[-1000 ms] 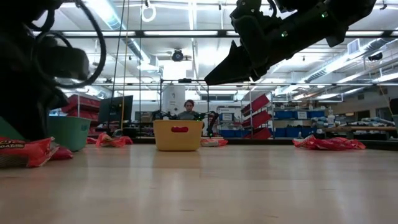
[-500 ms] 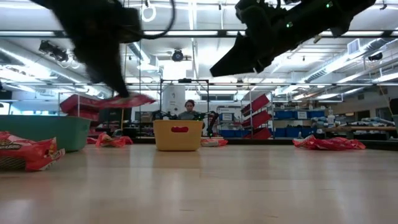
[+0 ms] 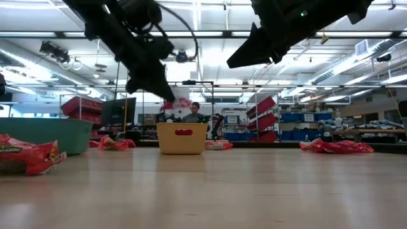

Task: Sort candy
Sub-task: Put the red candy into the yellow bin

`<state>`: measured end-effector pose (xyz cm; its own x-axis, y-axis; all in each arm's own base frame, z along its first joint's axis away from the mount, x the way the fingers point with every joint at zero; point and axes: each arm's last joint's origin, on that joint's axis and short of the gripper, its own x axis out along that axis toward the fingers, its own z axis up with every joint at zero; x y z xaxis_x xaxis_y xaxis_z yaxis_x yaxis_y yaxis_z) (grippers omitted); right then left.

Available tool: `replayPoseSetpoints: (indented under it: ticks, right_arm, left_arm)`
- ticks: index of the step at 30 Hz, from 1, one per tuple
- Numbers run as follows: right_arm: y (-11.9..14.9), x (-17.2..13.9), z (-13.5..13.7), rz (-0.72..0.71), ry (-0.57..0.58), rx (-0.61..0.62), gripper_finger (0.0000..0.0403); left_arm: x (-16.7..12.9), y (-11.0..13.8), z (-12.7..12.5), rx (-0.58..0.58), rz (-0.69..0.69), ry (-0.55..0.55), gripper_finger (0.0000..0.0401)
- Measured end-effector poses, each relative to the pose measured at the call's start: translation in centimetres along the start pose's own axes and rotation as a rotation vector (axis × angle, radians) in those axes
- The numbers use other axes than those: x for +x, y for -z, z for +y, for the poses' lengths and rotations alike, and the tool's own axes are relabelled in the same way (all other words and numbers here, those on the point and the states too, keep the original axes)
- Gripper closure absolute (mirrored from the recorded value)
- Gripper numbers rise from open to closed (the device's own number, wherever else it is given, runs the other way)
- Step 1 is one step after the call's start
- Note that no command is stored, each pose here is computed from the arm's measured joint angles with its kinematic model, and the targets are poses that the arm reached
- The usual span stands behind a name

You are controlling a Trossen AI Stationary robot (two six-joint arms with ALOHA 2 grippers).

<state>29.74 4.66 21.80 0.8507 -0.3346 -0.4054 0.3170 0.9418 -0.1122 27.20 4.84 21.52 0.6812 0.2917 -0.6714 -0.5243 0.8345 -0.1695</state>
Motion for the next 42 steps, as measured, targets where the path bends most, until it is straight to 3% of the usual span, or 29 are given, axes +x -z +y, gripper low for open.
replayPoseSetpoints:
  ticks: [10, 13, 18, 25, 28, 31, 35, 38, 42]
  right_arm:
    - [0.0, 0.0, 0.0, 0.004, 0.000, 0.001, 0.0345]
    - [0.1, 0.0, 0.0, 0.013, 0.001, 0.003, 0.0345]
    - [0.2, 0.0, 0.0, 0.021, 0.003, 0.007, 0.0345]
    - [0.2, 0.0, 0.0, 0.021, 0.003, 0.008, 0.0345]
    - [0.2, 0.0, 0.0, 0.022, 0.003, 0.008, 0.0345]
    - [0.2, 0.1, 0.0, 0.015, 0.002, 0.012, 0.0346]
    - [0.5, 0.8, 0.3, 0.002, 0.003, 0.007, 0.0360]
    - [1.1, 1.8, 0.8, -0.007, -0.008, -0.013, 0.0387]
    - [1.6, 3.1, 1.6, -0.043, -0.077, -0.011, 0.0397]
  left_arm:
    - [4.4, 1.1, -0.3, -0.057, 0.038, 0.038, 0.0401]
    - [4.7, 1.1, -0.1, -0.054, 0.023, -0.002, 0.0392]
    - [4.6, 1.1, -0.2, 0.024, 0.025, -0.001, 0.0359]
    - [4.5, 1.3, -0.3, 0.043, 0.048, 0.020, 0.0290]
    - [3.9, 0.5, -0.8, 0.172, 0.080, 0.026, 0.0277]
    - [2.4, -0.3, -2.4, 0.246, 0.082, 0.030, 0.0288]
    - [-0.3, -0.4, -4.9, 0.327, 0.086, 0.098, 0.0344]
    - [-2.6, 0.5, -6.2, 0.367, 0.105, 0.147, 0.0390]
    - [-5.3, 2.4, -7.7, 0.361, 0.190, 0.193, 0.0397]
